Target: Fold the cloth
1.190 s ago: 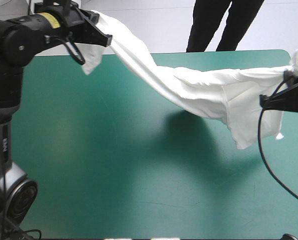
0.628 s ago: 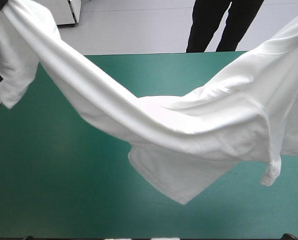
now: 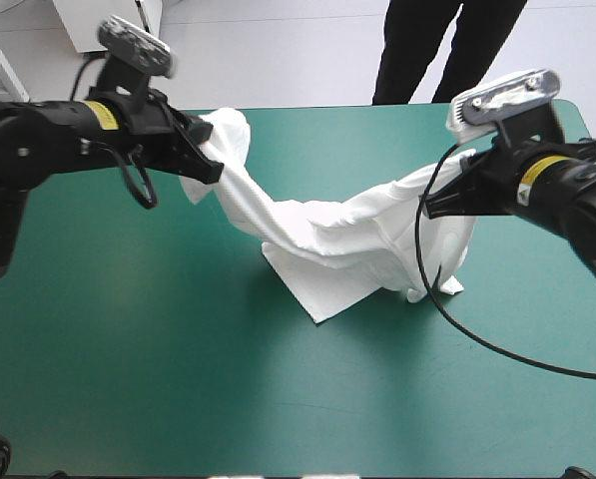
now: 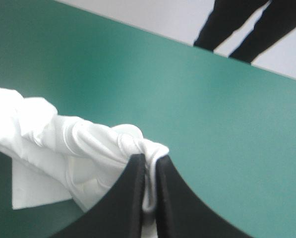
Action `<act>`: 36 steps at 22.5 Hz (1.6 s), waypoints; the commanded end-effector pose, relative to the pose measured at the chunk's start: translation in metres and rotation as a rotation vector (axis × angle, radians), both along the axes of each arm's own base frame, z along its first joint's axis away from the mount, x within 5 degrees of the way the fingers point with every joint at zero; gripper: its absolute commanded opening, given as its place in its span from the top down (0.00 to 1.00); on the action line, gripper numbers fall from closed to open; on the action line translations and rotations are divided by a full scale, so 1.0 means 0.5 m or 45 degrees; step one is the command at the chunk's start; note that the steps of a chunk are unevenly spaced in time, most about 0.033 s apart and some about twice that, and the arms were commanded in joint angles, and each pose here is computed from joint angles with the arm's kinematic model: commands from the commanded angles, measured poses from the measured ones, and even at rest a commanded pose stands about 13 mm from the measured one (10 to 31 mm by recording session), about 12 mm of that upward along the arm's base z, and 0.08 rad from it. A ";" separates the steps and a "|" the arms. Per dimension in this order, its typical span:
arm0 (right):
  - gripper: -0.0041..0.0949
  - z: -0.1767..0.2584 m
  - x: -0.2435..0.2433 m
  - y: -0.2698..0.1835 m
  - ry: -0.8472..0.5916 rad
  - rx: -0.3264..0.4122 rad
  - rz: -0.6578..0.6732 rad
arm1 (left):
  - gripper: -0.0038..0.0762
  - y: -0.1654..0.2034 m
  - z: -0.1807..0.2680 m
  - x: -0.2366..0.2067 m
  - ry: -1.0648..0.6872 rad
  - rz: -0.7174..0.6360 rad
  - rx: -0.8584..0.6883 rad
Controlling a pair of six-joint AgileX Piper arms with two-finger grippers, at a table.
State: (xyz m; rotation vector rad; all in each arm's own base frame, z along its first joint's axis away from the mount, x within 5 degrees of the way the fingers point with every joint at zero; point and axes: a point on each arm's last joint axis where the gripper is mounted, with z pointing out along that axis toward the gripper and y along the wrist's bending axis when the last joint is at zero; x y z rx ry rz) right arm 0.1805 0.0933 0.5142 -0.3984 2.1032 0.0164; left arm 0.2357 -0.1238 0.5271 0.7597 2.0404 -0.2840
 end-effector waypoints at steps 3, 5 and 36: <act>0.98 -0.069 0.037 -0.004 -0.085 -0.121 -0.119 | 0.98 -0.040 -0.110 0.101 0.067 0.047 0.047; 0.98 -0.099 0.060 -0.006 -0.085 -0.141 -0.151 | 0.98 -0.058 -0.155 0.145 0.121 0.061 0.080; 0.42 -0.409 0.544 -0.116 0.651 0.230 -0.363 | 0.31 -0.033 -0.434 0.480 0.328 0.342 0.129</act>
